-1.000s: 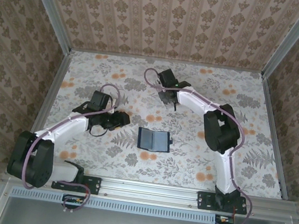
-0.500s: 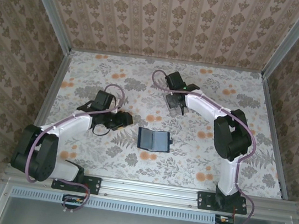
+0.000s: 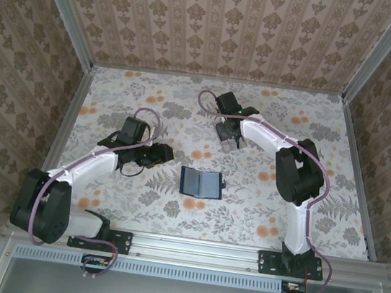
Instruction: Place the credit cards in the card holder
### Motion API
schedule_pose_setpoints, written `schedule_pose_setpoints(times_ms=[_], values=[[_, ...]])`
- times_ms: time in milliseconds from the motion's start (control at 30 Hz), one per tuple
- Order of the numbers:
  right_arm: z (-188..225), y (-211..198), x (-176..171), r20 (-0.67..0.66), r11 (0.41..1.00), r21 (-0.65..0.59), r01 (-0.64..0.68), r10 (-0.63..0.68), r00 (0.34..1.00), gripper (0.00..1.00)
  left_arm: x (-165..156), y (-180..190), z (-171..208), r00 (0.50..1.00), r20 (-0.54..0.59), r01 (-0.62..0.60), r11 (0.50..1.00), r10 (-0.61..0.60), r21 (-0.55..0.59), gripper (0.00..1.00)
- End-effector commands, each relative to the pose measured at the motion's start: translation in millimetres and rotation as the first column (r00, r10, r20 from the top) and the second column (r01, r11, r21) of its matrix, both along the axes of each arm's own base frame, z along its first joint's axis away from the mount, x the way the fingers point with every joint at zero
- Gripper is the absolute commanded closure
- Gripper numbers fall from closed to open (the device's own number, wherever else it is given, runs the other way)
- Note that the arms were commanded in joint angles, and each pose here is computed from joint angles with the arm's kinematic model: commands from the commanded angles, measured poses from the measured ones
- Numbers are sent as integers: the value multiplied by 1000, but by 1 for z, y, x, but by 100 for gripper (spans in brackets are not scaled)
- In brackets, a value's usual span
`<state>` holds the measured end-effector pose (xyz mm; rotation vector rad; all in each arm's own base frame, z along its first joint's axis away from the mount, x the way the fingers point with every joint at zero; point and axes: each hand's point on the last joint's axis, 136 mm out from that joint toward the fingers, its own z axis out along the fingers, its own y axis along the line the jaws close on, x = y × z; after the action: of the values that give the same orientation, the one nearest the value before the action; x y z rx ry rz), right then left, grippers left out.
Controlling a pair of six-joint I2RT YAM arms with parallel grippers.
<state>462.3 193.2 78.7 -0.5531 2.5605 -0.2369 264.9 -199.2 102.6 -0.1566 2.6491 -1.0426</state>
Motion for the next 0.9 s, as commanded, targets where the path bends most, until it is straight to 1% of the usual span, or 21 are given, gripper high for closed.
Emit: schedule_pose_setpoints(times_ms=[0,267,333,467,567,867], values=[[6,-10,0,2,998,-61,4,-4,1000,46,-5,1,1,1000,-3,-4,1000,4,2,53],[24,-15,3,63,992,-128,4,4,998,48,-5,1,2,1000,5,3,1000,-3,11,53],[29,-15,3,83,990,-144,7,5,997,49,-5,2,1,1000,7,-4,1000,4,12,53],[35,-10,2,106,990,-141,-7,22,994,52,-5,1,3,1000,0,5,1000,-5,15,53],[34,-12,2,110,987,-162,-5,23,994,53,-5,1,2,1000,8,-1,1000,1,16,53],[33,-13,-1,119,979,-206,-9,34,992,63,-8,1,2,1000,-6,8,1000,-8,21,53]])
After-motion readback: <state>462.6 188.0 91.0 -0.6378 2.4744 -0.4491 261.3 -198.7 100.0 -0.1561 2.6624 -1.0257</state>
